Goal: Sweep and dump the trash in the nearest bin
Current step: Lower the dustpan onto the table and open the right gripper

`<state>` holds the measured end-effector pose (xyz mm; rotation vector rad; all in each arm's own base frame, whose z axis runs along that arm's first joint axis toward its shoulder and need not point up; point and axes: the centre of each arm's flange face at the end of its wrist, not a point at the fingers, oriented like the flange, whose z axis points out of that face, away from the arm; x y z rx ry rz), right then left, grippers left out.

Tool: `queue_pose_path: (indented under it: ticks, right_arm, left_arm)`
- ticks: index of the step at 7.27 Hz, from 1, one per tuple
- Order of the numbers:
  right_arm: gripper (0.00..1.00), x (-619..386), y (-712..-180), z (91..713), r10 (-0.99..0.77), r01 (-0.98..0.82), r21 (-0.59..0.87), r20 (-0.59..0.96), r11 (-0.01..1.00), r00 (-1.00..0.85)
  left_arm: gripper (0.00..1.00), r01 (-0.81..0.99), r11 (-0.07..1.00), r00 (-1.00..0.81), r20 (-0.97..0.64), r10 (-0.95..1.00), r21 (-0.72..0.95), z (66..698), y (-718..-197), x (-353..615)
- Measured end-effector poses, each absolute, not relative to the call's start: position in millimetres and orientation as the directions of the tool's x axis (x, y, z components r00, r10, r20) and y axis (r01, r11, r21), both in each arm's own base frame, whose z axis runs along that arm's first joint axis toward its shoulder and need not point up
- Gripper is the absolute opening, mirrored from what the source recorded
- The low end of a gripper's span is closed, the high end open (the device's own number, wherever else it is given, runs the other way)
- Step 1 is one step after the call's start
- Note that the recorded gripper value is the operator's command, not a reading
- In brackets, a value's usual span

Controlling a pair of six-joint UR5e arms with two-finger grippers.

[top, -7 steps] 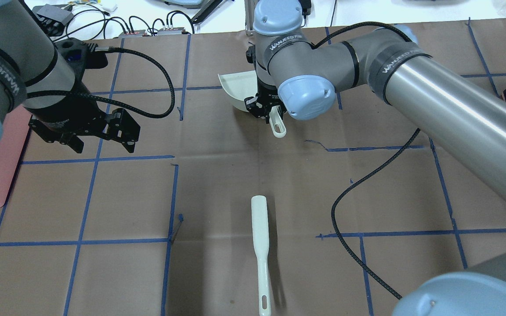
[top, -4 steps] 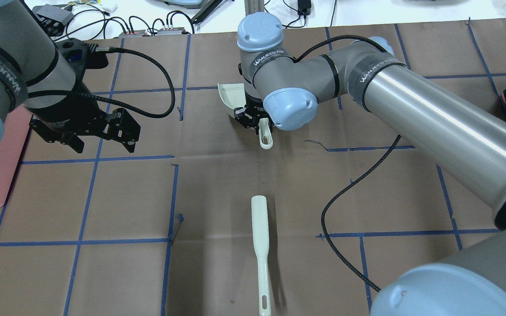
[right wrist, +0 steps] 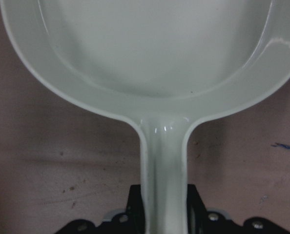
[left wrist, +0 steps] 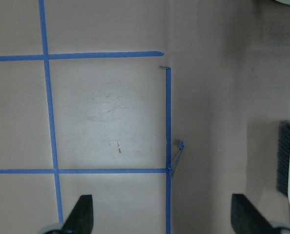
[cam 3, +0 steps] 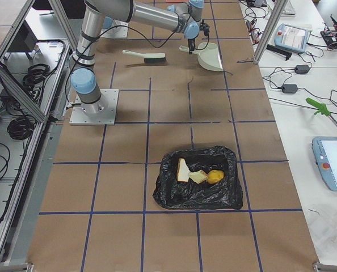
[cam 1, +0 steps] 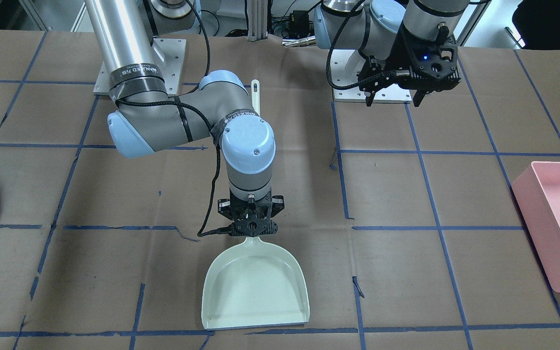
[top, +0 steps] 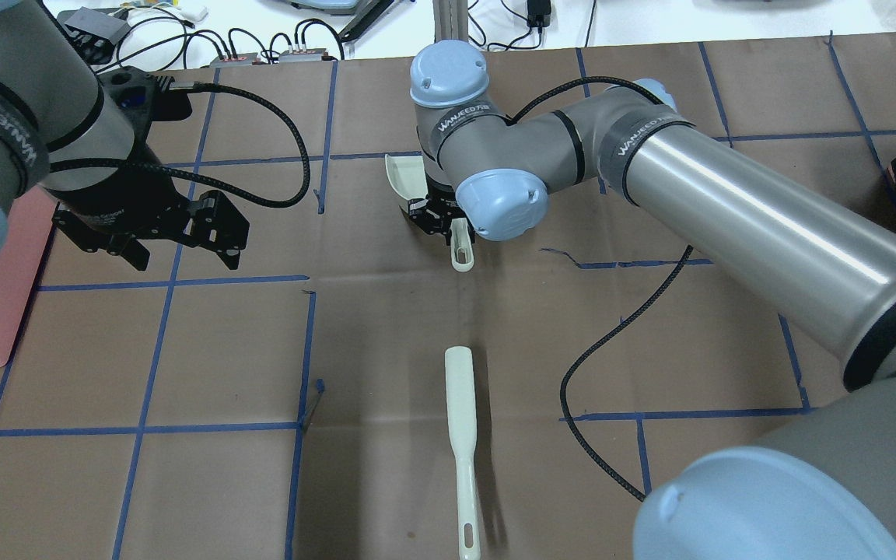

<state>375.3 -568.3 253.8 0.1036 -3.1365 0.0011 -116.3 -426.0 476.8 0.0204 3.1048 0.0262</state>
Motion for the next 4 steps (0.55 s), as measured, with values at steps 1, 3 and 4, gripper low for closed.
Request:
queue_pose_path:
  ticks: [1,3,4]
  right_arm:
    - [0.03,379.3,-567.5,252.9,-0.059,-0.059,-0.007,0.005,0.998,-0.998]
    - [0.28,381.7,-567.3,249.8,-0.047,-0.047,-0.007,0.009,0.999,-0.999]
    - [0.81,382.0,-567.8,246.2,-0.044,-0.044,-0.004,0.012,0.999,-0.999]
  left_arm:
    - [0.99,0.012,1.000,-0.999,-0.036,0.013,0.017,476.6,-426.0,-116.4]
    - [0.99,0.011,1.000,-0.999,-0.036,0.012,0.019,475.8,-426.1,-116.4]
    - [0.99,0.011,1.000,-0.999,-0.036,0.012,0.020,475.4,-426.2,-116.4]
